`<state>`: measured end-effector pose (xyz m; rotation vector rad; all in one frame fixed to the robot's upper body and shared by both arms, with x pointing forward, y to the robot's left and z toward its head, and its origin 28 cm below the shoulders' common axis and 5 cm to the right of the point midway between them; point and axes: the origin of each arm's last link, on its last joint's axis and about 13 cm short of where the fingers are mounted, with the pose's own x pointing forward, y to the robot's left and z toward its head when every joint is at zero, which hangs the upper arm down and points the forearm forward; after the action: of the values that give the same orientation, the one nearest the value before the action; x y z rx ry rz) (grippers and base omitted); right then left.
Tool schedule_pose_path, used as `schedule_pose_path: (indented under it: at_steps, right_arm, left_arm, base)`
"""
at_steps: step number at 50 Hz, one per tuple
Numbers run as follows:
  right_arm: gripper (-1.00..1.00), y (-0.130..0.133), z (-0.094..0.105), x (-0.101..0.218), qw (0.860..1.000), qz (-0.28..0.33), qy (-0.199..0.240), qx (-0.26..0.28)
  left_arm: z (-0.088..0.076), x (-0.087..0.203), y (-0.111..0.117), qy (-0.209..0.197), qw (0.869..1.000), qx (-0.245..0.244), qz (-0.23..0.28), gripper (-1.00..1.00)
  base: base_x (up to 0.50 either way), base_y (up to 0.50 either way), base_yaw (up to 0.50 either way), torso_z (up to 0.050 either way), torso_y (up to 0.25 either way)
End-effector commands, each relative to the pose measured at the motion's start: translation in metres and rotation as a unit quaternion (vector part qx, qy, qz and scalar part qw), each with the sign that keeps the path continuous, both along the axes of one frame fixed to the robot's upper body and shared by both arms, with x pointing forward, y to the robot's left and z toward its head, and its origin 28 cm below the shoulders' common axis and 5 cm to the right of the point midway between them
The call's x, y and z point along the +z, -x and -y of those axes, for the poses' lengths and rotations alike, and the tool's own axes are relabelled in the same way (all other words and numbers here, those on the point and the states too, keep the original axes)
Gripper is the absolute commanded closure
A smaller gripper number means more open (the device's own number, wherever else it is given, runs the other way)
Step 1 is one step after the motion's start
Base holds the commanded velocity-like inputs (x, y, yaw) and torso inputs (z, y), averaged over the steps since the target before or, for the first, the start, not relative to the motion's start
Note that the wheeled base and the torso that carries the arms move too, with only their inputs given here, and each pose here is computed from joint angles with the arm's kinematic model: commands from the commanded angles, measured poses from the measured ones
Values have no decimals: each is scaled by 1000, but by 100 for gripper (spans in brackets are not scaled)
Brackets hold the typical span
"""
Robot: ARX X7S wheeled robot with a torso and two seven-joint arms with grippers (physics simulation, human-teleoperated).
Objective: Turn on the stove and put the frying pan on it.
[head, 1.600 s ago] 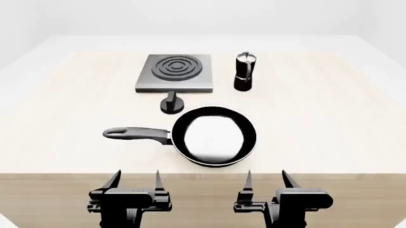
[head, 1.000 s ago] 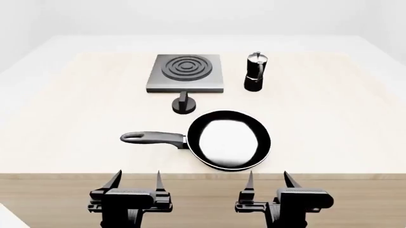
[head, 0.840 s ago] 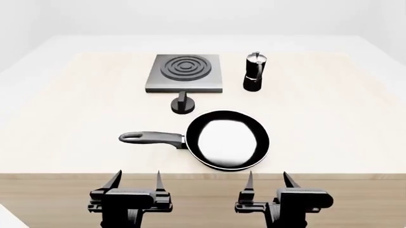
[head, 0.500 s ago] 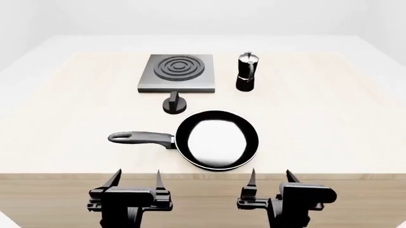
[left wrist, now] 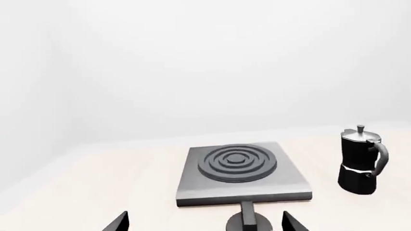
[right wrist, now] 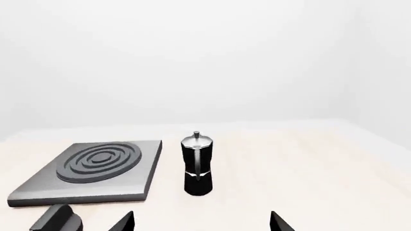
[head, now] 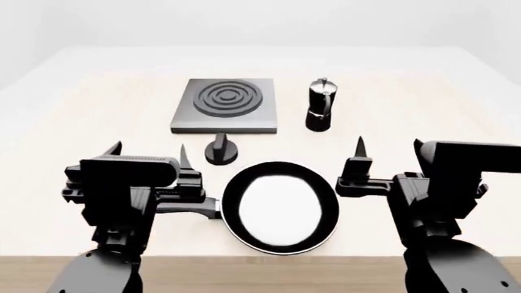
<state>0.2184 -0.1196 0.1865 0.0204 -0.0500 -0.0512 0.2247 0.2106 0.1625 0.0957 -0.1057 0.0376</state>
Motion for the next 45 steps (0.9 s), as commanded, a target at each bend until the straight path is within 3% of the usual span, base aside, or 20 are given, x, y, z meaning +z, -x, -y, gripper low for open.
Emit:
schedule_pose_path:
  at_steps: [1,45]
  right_arm:
    - [-100,5,2,5,1000,-4,12,0]
    - [-100,1,1,-1,1000,-18,12,0]
  left_arm:
    - [-3,3,1,-12,1000,11,-2,-100]
    - [-5,1,-1,-17,1000,19,1,-100]
  base:
    - [500,0,0,0,0]
    - [500,0,0,0,1]
